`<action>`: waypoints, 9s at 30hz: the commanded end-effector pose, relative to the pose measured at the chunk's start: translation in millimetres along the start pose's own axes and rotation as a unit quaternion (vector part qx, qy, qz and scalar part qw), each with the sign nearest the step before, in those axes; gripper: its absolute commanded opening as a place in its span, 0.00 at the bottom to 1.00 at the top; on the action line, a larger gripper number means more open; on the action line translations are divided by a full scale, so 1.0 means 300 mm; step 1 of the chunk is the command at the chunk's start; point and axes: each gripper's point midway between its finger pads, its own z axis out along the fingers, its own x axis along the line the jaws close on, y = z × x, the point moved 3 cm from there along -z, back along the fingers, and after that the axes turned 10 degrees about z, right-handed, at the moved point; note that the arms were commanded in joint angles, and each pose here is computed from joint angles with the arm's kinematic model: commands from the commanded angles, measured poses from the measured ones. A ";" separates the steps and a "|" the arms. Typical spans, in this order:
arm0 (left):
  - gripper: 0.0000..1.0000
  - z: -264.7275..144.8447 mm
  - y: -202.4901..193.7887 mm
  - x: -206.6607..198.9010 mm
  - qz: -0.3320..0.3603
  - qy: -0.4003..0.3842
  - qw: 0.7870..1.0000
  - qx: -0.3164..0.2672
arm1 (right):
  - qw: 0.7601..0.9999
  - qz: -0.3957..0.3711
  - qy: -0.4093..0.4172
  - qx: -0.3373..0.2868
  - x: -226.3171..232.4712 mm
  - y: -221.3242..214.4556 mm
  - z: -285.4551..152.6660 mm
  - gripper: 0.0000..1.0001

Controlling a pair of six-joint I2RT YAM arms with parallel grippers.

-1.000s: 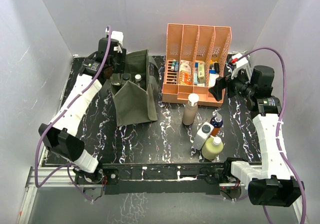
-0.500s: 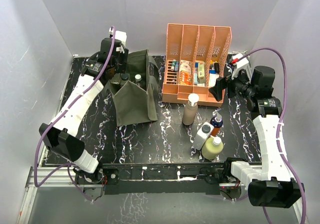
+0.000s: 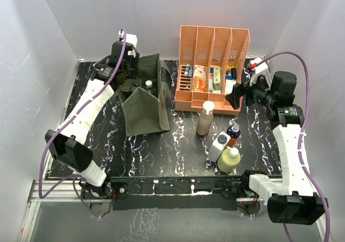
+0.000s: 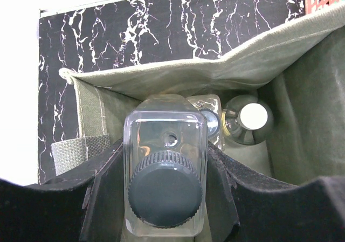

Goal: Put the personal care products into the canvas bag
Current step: Place the care product in the canvas bag, then pick up the care product from the center of the board.

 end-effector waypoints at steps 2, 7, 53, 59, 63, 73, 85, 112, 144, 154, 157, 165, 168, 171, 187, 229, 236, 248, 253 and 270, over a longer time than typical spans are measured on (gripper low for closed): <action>0.00 -0.064 0.128 0.079 -0.069 0.056 0.993 -0.082 | 0.999 -0.019 -0.001 -0.028 0.005 0.036 -0.018 0.99; 0.00 -0.058 0.107 0.089 -0.085 0.075 0.991 -0.074 | 0.999 -0.019 -0.001 -0.028 0.005 0.032 -0.016 0.99; 0.01 0.117 -0.020 0.042 -0.133 0.082 0.988 0.014 | 1.000 -0.015 -0.002 -0.022 0.004 0.005 -0.014 0.99; 0.02 0.139 -0.035 0.027 -0.124 0.075 0.989 0.022 | 1.000 -0.016 -0.002 -0.022 0.004 0.006 -0.014 0.99; 0.02 0.141 -0.038 0.027 -0.121 0.074 0.990 0.024 | 1.000 -0.016 -0.003 -0.022 0.003 0.007 -0.014 0.99; 0.05 0.159 -0.047 0.029 -0.122 0.072 0.990 0.027 | 1.000 -0.018 0.000 -0.024 0.008 0.016 -0.018 0.99; 0.10 0.190 -0.080 0.034 -0.129 0.067 0.989 0.035 | 1.000 -0.019 -0.002 -0.020 0.005 0.007 -0.018 0.99; 0.39 0.275 -0.173 0.004 -0.115 0.040 0.992 0.038 | 1.000 -0.018 -0.006 -0.016 0.007 -0.014 -0.024 0.99; 0.67 0.220 -0.118 0.017 -0.099 0.019 0.994 -0.033 | 1.000 -0.017 -0.004 -0.014 0.007 -0.019 -0.020 0.99; 0.75 0.121 -0.052 0.042 -0.081 -0.003 0.993 -0.088 | 1.000 -0.016 -0.002 -0.015 0.007 -0.012 -0.019 0.99; 0.77 0.099 -0.039 0.039 -0.068 -0.017 0.992 -0.100 | 1.000 -0.016 0.000 -0.014 0.008 -0.011 -0.017 0.99; 0.80 0.028 0.022 0.040 -0.031 -0.051 0.988 -0.142 | 1.000 -0.018 -0.005 -0.011 -0.002 -0.016 -0.012 0.99; 0.79 -0.039 0.061 0.024 -0.009 -0.091 0.980 -0.176 | 1.000 -0.018 -0.005 -0.008 -0.004 -0.020 -0.009 0.99; 0.81 -0.088 0.095 0.009 -0.003 -0.127 0.974 -0.187 | 1.000 -0.020 -0.005 -0.006 -0.005 -0.014 -0.010 0.99; 0.97 -0.432 0.236 -0.043 0.094 -0.301 0.910 -0.271 | 0.996 -0.058 0.066 0.027 0.050 -0.030 -0.017 0.99; 0.97 -0.256 0.121 -1.105 0.182 -0.486 0.850 -0.093 | 0.988 0.037 -0.145 -0.031 -0.169 -0.014 -0.084 0.99; 0.96 -0.242 0.065 -1.160 0.211 -0.475 0.851 -0.075 | 0.988 0.035 -0.144 -0.031 -0.170 -0.016 -0.081 0.99; 0.79 -0.222 0.028 -1.167 0.238 -0.448 0.859 -0.066 | 0.990 0.036 -0.136 -0.031 -0.164 -0.024 -0.075 0.99; 0.72 -0.229 0.032 -1.164 0.245 -0.442 0.860 -0.070 | 0.990 0.035 -0.134 -0.031 -0.162 -0.025 -0.076 0.99; 0.00 -0.385 0.197 -1.056 0.252 -0.451 0.842 -0.153 | 0.990 0.033 -0.132 -0.034 -0.152 -0.022 -0.084 0.99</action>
